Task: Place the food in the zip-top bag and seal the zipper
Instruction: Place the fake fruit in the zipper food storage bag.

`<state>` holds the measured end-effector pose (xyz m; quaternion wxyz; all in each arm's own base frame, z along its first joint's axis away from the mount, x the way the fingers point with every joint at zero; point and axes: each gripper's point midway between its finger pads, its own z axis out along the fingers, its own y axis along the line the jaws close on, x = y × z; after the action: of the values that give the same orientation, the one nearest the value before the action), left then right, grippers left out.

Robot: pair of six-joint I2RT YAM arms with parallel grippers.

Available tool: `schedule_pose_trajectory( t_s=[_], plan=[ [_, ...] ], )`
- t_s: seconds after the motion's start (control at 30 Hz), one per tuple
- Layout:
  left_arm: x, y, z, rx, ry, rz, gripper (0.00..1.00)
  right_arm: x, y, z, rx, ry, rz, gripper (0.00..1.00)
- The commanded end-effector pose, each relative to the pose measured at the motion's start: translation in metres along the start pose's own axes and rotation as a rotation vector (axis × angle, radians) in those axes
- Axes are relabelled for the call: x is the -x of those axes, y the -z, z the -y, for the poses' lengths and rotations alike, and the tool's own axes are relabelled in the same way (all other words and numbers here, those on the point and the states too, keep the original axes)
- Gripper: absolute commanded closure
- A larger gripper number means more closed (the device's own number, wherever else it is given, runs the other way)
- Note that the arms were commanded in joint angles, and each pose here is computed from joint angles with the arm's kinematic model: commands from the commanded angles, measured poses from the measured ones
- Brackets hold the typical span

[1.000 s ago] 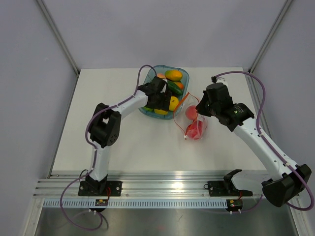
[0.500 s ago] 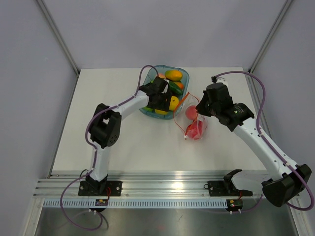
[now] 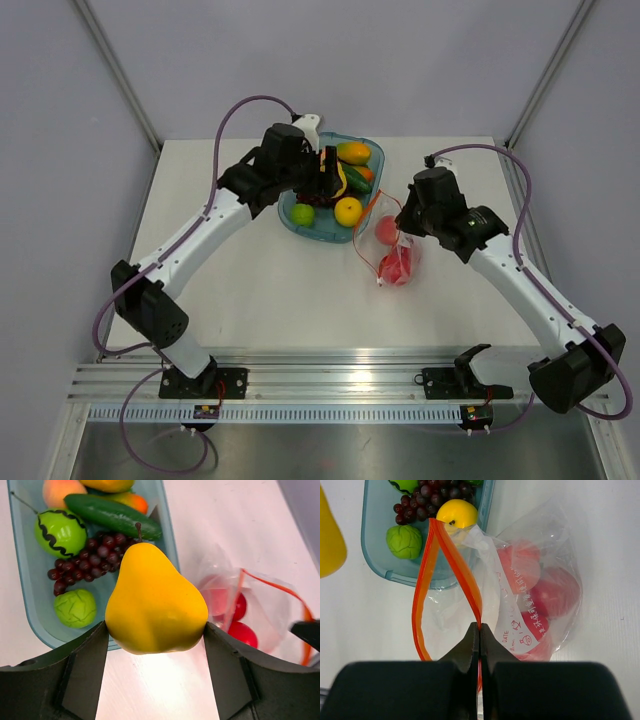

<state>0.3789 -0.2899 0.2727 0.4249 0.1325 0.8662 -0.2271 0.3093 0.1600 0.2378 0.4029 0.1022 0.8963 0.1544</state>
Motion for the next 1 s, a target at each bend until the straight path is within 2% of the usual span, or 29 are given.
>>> schedule_pose_trajectory(
  t_s=[0.0, 0.33, 0.7, 0.73, 0.77, 0.87, 0.97],
  plan=[
    [-0.003, 0.017, 0.031, -0.137, -0.015, 0.001, 0.45, 0.009, -0.004, -0.007, 0.018, -0.015, 0.027, 1.0],
    [-0.036, 0.048, 0.106, -0.448, 0.003, -0.056, 0.45, 0.013, -0.002, -0.01, 0.031, -0.024, 0.039, 1.0],
    [-0.052, 0.015, 0.142, -0.506, 0.019, -0.134, 0.44, 0.014, 0.012, -0.009, 0.048, -0.036, 0.053, 1.0],
    [-0.054, 0.01, 0.145, -0.512, 0.022, -0.146, 0.42, 0.015, 0.014, -0.008, 0.047, -0.038, 0.057, 1.0],
    [-0.056, 0.008, 0.147, -0.518, 0.021, -0.156, 0.32, 0.015, 0.015, -0.007, 0.044, -0.037, 0.06, 1.0],
    [-0.064, 0.002, 0.15, -0.52, 0.018, -0.184, 0.11, 0.016, 0.019, -0.005, 0.042, -0.038, 0.071, 1.0],
    [-0.066, 0.006, 0.152, -0.528, 0.014, -0.188, 0.06, 0.017, 0.021, -0.003, 0.037, -0.036, 0.077, 1.0]
  ],
)
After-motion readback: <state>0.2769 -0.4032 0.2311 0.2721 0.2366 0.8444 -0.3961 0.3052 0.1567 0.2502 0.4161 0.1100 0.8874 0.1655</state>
